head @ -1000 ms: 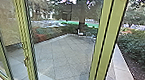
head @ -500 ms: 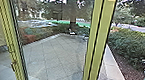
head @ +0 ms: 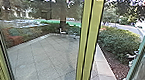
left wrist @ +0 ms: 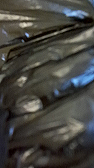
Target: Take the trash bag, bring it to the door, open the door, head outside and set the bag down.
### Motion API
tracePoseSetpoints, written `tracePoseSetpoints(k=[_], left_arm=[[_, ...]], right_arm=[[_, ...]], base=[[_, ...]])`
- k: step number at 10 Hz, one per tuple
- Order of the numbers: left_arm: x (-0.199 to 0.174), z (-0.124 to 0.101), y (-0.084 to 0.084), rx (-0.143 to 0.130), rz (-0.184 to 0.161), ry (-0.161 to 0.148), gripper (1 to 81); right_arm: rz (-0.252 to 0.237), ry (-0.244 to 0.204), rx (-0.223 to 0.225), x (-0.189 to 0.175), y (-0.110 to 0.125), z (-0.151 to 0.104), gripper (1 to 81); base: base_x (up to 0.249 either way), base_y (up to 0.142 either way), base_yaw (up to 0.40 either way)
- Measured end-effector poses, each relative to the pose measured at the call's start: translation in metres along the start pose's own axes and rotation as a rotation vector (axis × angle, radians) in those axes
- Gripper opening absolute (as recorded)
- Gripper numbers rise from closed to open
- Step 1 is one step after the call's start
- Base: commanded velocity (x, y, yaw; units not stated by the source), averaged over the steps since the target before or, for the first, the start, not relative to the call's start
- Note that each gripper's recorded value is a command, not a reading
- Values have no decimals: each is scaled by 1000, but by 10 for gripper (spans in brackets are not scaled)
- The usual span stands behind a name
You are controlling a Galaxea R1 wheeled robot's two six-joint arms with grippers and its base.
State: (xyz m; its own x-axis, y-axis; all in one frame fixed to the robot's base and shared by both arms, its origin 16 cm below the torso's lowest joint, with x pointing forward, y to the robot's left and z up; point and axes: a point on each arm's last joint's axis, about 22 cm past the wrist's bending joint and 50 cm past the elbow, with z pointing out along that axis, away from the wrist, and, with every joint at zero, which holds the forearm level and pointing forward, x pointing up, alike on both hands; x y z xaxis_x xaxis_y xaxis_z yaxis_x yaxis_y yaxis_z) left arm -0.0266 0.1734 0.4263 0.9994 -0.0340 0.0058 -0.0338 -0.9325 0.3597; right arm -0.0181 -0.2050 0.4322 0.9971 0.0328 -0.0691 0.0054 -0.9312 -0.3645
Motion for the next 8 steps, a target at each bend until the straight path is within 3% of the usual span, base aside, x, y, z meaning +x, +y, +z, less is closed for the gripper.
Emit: tracePoseSetpoints(k=[6, 8], left_arm=[[0, 0, 0, 0, 0, 0, 10], [0, -1, -2, 2, 0, 0, 10]], right_arm=[[-14, -21, 25, -20, -24, 10, 811], [-15, -19, -1, -19, -17, 12, 811]], base=[[0, 0, -252], [0, 0, -123]])
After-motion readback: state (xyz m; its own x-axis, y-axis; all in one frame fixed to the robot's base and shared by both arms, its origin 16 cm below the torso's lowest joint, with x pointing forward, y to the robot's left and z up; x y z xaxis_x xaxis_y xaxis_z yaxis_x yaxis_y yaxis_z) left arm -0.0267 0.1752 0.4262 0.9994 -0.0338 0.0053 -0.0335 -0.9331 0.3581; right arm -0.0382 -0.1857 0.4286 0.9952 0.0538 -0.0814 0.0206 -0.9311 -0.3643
